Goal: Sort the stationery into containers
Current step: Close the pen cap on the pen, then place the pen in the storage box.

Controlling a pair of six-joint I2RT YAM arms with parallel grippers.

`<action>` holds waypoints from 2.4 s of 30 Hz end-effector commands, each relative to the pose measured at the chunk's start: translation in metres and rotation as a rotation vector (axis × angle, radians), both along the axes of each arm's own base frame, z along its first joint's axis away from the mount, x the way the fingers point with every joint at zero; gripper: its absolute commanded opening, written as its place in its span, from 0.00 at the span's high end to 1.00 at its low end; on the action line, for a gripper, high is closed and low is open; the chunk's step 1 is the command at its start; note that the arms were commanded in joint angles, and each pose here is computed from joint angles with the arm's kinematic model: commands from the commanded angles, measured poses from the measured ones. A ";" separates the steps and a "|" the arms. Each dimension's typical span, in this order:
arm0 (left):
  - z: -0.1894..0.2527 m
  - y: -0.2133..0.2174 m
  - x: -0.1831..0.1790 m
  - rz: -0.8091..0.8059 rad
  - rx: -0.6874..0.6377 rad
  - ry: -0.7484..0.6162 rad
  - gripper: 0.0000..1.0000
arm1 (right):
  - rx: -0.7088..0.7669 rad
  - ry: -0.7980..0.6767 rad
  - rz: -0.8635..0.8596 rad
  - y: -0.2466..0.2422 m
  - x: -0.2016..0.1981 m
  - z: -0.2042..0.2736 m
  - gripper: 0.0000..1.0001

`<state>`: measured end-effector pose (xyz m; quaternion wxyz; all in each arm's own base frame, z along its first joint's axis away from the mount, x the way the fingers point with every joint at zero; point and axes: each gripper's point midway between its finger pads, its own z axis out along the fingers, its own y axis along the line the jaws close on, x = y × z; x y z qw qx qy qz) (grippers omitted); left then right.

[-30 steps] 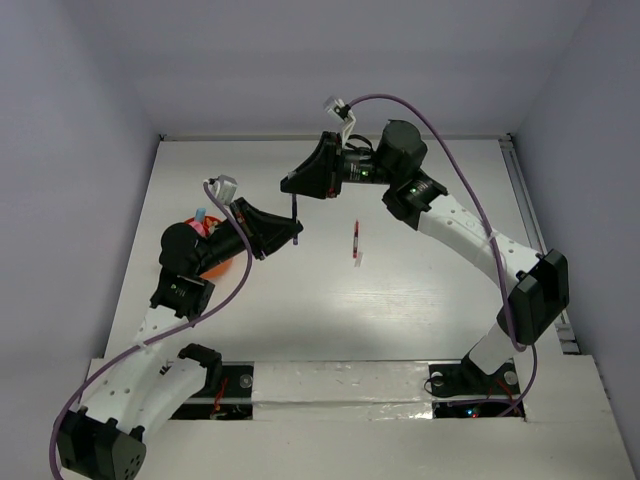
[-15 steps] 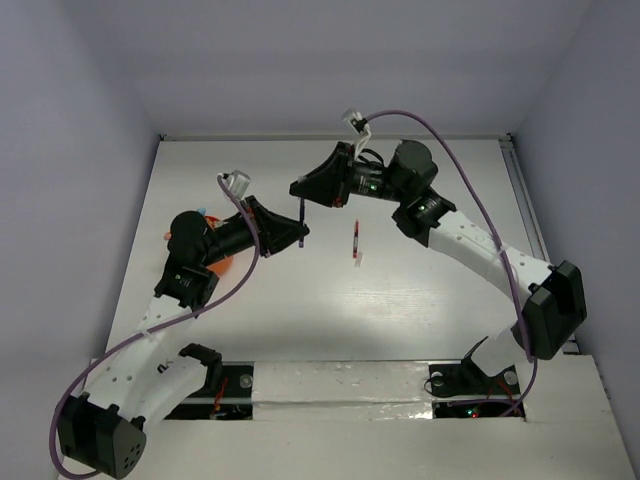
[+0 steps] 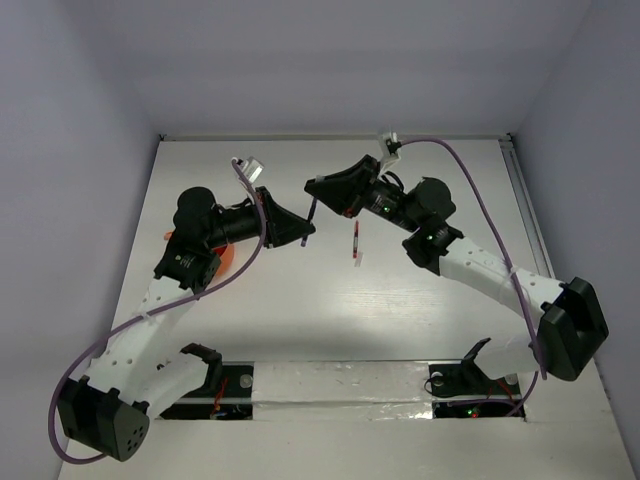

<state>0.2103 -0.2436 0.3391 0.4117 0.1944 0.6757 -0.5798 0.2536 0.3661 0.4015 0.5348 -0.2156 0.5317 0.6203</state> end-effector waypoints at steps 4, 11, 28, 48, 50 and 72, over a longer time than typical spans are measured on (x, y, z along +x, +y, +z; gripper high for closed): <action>0.116 0.024 0.008 0.208 -0.193 -0.381 0.97 | -0.286 0.229 0.179 0.032 -0.039 -0.109 1.00; 0.077 0.051 0.006 0.370 -0.022 -0.380 0.41 | -0.164 0.240 0.030 0.041 0.008 -0.058 1.00; 0.093 0.154 0.004 0.930 0.105 -0.493 0.01 | -0.151 0.153 0.022 0.164 0.055 -0.072 1.00; 0.064 0.153 0.013 0.946 0.074 -0.504 0.01 | -0.149 0.082 -0.233 0.242 0.116 -0.135 1.00; 0.064 0.152 0.013 0.940 0.075 -0.507 0.01 | -0.147 0.075 -0.243 0.243 0.119 -0.137 1.00; 0.061 0.151 0.012 0.926 0.078 -0.511 0.01 | -0.188 0.057 -0.261 0.223 0.092 -0.117 0.24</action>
